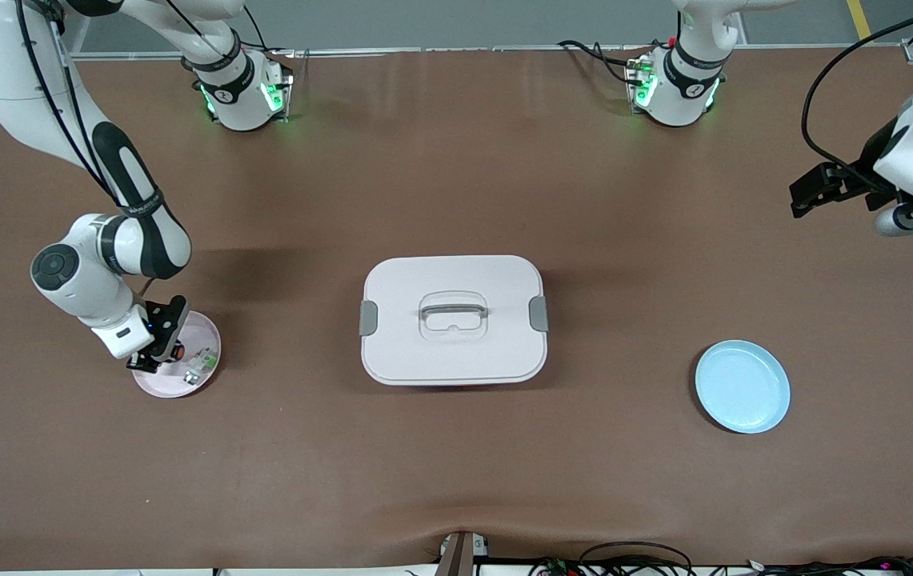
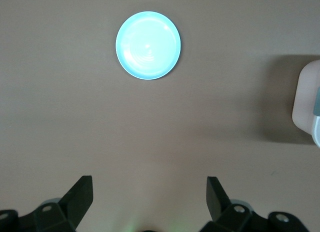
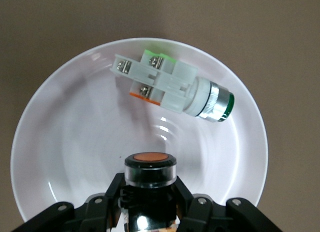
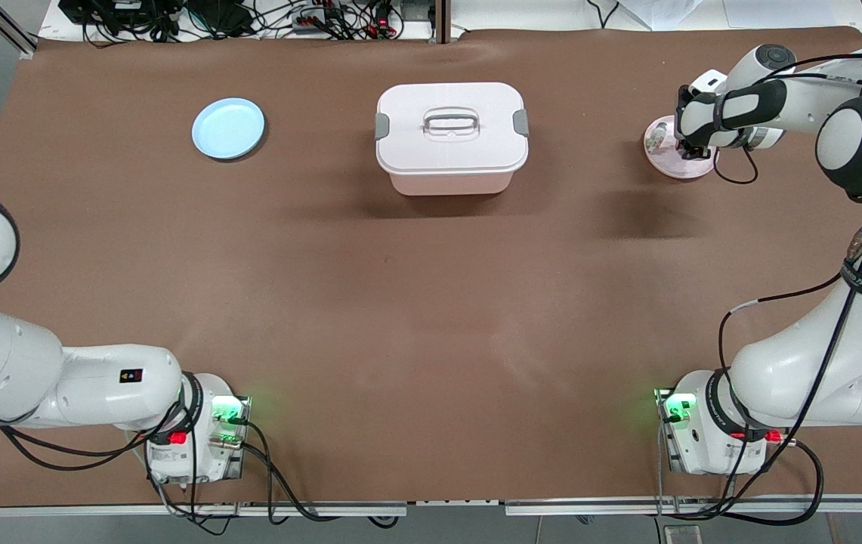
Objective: Transfer orange switch to right arm and place
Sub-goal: 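Carry the switch with the right gripper down onto the white plate, then open the right gripper and lift it away from the plate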
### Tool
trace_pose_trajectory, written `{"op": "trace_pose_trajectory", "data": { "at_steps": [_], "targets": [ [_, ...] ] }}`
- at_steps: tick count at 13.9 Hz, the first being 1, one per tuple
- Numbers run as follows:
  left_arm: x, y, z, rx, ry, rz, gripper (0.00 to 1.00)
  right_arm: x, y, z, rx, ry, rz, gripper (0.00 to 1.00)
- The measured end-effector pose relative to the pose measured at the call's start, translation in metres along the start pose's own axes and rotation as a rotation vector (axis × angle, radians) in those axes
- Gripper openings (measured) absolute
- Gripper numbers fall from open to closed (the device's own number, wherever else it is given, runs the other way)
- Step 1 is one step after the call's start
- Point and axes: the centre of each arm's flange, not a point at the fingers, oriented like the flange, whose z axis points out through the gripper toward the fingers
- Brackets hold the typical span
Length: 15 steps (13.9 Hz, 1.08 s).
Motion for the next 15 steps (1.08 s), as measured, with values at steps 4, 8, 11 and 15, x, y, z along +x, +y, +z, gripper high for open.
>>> {"op": "trace_pose_trajectory", "data": {
  "at_steps": [4, 8, 11, 15],
  "targets": [
    [-0.012, 0.0, -0.001, 0.004, 0.011, 0.002, 1.0, 0.001, 0.0, 0.001, -0.002, 0.015, 0.03, 0.59],
    [-0.011, 0.0, -0.002, 0.003, 0.02, 0.001, 1.0, 0.005, -0.001, 0.002, 0.001, 0.022, 0.031, 0.99],
    [-0.011, 0.0, -0.003, 0.002, 0.023, 0.003, 1.0, 0.006, 0.003, -0.002, 0.035, 0.024, 0.038, 1.0],
    [-0.011, -0.001, -0.003, 0.002, 0.022, 0.04, 1.0, 0.017, 0.03, -0.056, 0.148, 0.027, 0.158, 1.0]
  ]
}}
